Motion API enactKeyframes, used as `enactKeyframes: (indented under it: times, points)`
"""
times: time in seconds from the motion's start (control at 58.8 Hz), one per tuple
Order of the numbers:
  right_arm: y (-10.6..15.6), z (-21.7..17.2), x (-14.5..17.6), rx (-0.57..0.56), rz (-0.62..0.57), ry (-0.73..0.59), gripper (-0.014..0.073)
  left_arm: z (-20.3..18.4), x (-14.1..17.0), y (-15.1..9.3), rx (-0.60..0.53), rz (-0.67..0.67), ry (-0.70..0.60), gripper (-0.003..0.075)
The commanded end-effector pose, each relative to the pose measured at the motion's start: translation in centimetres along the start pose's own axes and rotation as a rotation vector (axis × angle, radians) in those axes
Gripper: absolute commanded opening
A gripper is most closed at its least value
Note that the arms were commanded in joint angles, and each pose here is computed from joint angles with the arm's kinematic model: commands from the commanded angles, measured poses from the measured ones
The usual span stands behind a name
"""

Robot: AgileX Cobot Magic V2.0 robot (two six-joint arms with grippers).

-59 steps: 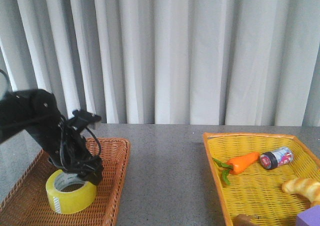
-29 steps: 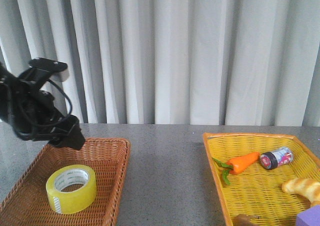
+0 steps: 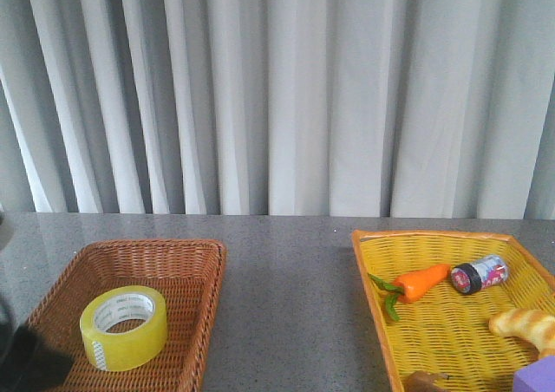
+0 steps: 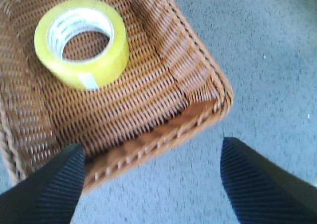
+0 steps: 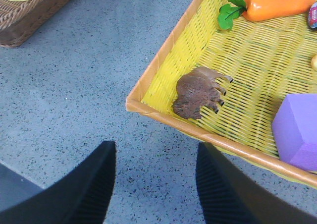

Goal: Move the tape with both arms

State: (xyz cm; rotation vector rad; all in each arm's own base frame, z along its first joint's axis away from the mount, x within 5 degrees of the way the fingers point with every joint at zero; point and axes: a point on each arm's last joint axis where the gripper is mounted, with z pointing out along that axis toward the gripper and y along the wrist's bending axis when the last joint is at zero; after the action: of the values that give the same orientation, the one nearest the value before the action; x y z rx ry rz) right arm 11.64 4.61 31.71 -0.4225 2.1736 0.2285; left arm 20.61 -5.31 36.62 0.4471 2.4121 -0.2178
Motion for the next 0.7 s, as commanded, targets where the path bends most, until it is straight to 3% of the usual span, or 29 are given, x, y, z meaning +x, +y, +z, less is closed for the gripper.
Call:
enactKeyframes:
  times: [0.0,0.204,0.391,0.68]
  points:
    - [-0.1,-0.5,-1.2,0.008,0.002,-0.090,0.0361,-1.6,1.8,-0.4,-0.030,0.000,-0.131,0.0556]
    - [-0.1,-0.5,-1.2,0.007,0.002,-0.086,0.0361,-2.2,6.0,-0.6,-0.079,0.010,-0.235,0.0556]
    - [-0.1,-0.5,-1.2,0.007,0.002,-0.086,0.0361,-2.6,8.9,-0.5,-0.132,-0.076,-0.306,0.0556]
    - [-0.1,-0.5,-1.2,0.007,0.002,-0.085,0.0361,-1.5,10.3,-0.3,-0.156,-0.094,-0.311,0.0556]
